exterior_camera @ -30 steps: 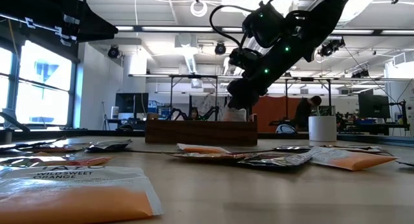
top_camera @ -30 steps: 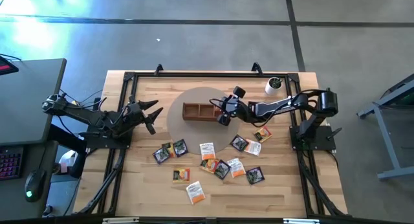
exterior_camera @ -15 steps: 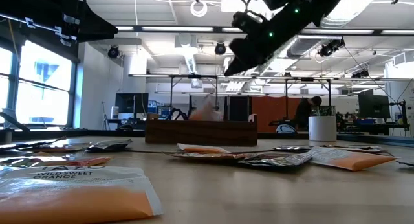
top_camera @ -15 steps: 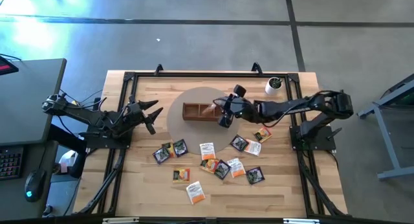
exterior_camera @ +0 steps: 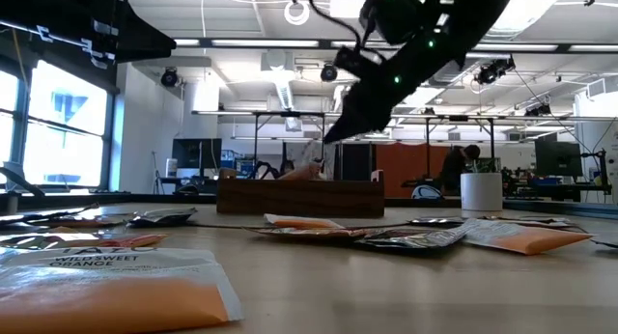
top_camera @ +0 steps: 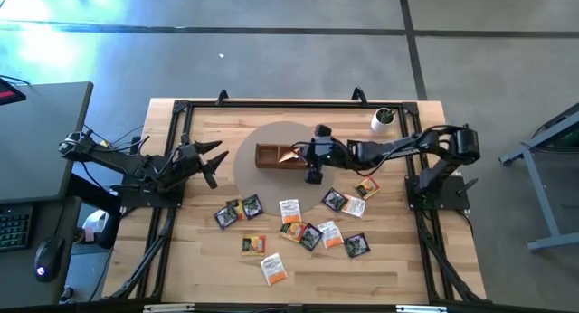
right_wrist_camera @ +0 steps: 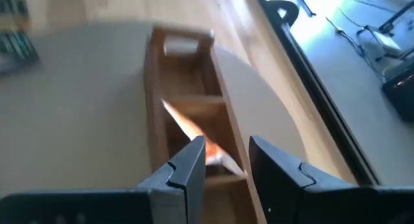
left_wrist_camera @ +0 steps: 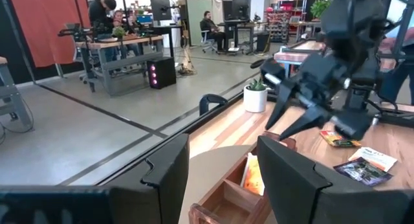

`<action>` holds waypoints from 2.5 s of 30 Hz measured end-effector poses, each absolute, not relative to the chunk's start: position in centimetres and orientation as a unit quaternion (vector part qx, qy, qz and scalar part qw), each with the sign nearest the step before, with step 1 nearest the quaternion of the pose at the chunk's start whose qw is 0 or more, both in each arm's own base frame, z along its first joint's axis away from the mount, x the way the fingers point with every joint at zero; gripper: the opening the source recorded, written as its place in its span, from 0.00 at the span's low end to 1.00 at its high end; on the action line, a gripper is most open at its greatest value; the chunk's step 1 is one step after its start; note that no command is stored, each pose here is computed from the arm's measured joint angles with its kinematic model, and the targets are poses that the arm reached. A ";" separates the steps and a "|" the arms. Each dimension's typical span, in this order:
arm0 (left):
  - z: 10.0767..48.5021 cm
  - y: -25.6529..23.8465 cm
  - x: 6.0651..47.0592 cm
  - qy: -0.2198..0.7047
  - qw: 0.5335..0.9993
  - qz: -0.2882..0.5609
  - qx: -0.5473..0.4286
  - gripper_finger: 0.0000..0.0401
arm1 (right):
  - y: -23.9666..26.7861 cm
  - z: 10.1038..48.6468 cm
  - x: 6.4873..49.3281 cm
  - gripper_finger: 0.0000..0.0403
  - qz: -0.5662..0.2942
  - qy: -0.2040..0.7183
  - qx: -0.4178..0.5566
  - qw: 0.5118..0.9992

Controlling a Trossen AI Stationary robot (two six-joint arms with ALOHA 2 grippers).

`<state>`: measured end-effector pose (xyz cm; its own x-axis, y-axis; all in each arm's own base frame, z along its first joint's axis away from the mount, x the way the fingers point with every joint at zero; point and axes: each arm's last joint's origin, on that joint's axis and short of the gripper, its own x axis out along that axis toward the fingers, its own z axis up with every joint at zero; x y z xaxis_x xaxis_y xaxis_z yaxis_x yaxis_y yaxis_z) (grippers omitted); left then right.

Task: Pick & Place Tea
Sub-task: Put the white tea bag into the middle section of the wooden organizer

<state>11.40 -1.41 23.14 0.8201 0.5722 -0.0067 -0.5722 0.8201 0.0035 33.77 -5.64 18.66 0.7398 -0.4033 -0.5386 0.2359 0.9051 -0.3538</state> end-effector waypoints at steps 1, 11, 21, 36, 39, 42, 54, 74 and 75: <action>23.1 -1.4 11.4 0.004 0.954 0.300 0.001 0.45 | -5.9 18.3 33.8 0.29 -0.175 0.326 -0.140 0.919; 23.1 -1.4 11.4 0.004 0.954 0.299 0.001 0.45 | -8.2 15.4 34.2 0.29 -0.115 0.360 -0.171 0.910; 23.1 -1.4 11.4 0.004 0.954 0.299 0.001 0.45 | -8.8 15.2 34.7 0.29 -0.055 0.323 -0.207 0.922; 23.2 -1.4 11.4 0.014 0.953 0.300 0.043 0.45 | -8.9 15.2 34.7 0.06 -0.052 0.329 -0.228 0.915; 23.3 -1.4 11.4 0.014 0.952 0.302 0.056 0.45 | -8.9 15.3 34.8 0.01 -0.062 0.325 -0.232 0.915; 23.7 -1.3 11.3 -0.001 0.949 0.311 0.052 0.45 | -8.9 15.7 35.0 0.01 -0.075 0.311 -0.237 0.917; 24.3 -1.3 11.3 -0.023 0.949 0.311 0.051 0.45 | -8.6 23.9 37.8 0.00 -0.066 0.456 -0.219 0.860; 24.5 -1.3 11.3 -0.021 0.947 0.312 0.079 0.45 | -10.6 21.9 43.0 0.01 -0.008 0.605 -0.183 0.775; 24.5 -1.3 11.3 -0.020 0.947 0.312 0.079 0.45 | -11.0 22.2 43.2 0.01 -0.020 0.610 -0.191 0.769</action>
<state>11.29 -1.34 24.51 0.8045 0.5874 0.0880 -0.5938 0.7929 0.1369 43.19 -10.95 22.18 0.2553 -0.2643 -0.9301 -0.2024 0.9260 -0.3187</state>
